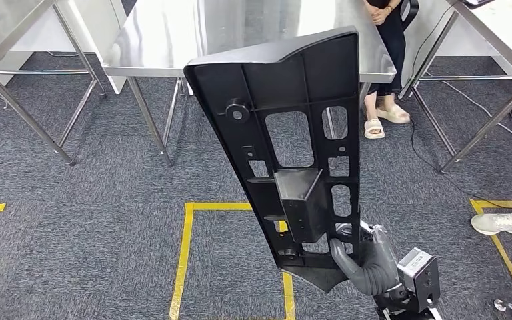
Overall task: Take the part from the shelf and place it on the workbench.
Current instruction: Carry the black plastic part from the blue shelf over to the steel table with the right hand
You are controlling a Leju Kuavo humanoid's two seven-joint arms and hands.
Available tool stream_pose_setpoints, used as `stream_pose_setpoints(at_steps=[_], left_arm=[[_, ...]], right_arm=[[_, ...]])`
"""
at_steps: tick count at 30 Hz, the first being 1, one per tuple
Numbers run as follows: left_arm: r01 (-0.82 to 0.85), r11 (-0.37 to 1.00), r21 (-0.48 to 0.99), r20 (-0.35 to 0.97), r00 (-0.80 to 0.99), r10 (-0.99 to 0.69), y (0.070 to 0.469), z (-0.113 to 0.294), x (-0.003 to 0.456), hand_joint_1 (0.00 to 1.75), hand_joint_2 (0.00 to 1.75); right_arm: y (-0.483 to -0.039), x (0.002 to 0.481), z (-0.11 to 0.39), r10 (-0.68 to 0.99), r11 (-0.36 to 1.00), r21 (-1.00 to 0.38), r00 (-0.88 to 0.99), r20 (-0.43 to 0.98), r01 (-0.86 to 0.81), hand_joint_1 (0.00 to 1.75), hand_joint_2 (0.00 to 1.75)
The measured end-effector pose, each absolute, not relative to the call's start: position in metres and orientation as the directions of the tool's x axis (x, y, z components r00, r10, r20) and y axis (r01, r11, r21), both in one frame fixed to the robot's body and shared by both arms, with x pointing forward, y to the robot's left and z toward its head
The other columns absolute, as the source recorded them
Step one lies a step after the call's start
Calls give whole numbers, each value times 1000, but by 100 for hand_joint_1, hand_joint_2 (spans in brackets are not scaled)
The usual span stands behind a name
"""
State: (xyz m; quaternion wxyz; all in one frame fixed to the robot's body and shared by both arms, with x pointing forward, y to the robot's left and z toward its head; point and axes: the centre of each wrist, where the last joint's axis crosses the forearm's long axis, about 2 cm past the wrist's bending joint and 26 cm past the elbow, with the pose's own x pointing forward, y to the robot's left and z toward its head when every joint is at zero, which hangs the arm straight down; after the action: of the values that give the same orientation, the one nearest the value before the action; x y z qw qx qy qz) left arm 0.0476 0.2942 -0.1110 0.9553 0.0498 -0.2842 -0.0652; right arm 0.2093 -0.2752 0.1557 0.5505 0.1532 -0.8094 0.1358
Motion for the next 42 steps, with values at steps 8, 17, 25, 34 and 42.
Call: stream_pose_setpoints(at_steps=[8,17,25,34,42], left_arm=[[96,987,130,534,832,-152,293,-111,46,0,175],[94,986,138,531,833,-154,293,-111,45,0,175],[94,985,142,529,834,-156,294,-111,44,0,175],[95,986,139,527,835,-155,294,-112,43,0,175],[95,986,138,534,832,-155,293,-111,48,0,175]], right_arm=[[-275,208,155,-97,917,-50,-343,934,-397,175,175],[-275,208,156,-93,917,-56,-347,933,-395,175,175],[-275,209,156,-90,917,-60,-351,932,-395,175,175],[-276,208,152,-90,917,-58,-345,934,-395,175,175],[-276,209,153,-91,917,-58,-349,933,-395,175,175]])
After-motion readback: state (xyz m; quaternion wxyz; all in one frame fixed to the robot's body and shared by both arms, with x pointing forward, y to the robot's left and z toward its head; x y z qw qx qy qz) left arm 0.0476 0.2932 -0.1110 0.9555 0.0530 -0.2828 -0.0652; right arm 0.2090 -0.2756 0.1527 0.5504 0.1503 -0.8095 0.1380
